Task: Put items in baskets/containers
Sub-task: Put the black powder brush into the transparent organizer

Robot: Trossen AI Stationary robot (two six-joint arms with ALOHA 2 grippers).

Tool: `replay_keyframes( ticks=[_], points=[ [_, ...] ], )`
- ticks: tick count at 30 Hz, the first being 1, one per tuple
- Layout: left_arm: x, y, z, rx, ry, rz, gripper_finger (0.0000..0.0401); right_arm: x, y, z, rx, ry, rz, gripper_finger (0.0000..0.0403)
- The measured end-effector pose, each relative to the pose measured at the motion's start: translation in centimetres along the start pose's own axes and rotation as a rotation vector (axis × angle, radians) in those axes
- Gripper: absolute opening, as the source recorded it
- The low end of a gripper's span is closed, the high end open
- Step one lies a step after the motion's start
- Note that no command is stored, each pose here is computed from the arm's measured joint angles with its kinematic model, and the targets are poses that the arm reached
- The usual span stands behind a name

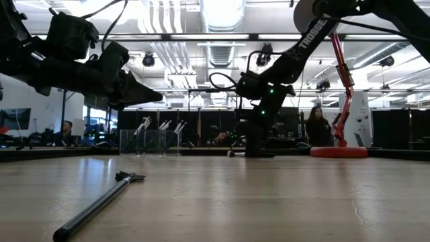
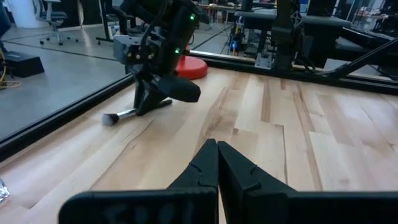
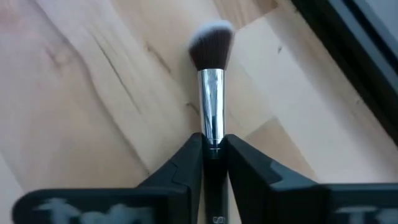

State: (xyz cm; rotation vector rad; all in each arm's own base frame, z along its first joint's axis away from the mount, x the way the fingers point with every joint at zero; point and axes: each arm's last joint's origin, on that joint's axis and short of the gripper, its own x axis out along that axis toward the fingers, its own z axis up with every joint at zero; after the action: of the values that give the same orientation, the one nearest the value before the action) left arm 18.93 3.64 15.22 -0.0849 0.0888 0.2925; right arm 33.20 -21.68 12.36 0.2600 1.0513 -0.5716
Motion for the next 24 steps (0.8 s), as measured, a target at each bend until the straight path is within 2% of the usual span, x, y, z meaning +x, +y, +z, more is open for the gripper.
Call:
replay_keyframes(
  ticks=[2, 6, 9, 12, 15, 18, 24],
  points=[
    [0.0, 0.0, 0.0, -0.012, 0.000, 0.000, 0.0000, -0.3, 0.0, -0.2, 0.003, 0.020, 0.001, 0.0059],
    [0.0, 0.4, 0.0, -0.113, -0.001, 0.021, 0.0000, -1.2, 0.2, -0.6, 0.003, 0.080, 0.002, 0.0052],
    [0.1, 0.7, 0.0, -0.123, -0.005, 0.042, 0.0000, -2.2, 0.7, -1.2, -0.006, 0.136, -0.002, 0.0051],
    [0.0, 0.9, 0.0, -0.131, -0.004, 0.052, 0.0000, -3.5, 1.7, -1.7, -0.036, 0.130, -0.011, 0.0050],
    [0.0, 0.9, -0.1, -0.134, -0.002, 0.040, 0.0000, -5.1, 2.9, -2.6, -0.054, 0.081, -0.047, 0.0050],
    [0.0, 0.7, 0.2, -0.148, -0.022, -0.025, 0.0000, -6.6, 4.3, -4.1, -0.043, 0.009, -0.026, 0.0050],
    [0.6, 0.0, 1.0, -0.197, -0.014, -0.162, 0.0000, -9.7, 7.5, -6.9, 0.014, -0.304, 0.100, 0.0049]
  ],
)
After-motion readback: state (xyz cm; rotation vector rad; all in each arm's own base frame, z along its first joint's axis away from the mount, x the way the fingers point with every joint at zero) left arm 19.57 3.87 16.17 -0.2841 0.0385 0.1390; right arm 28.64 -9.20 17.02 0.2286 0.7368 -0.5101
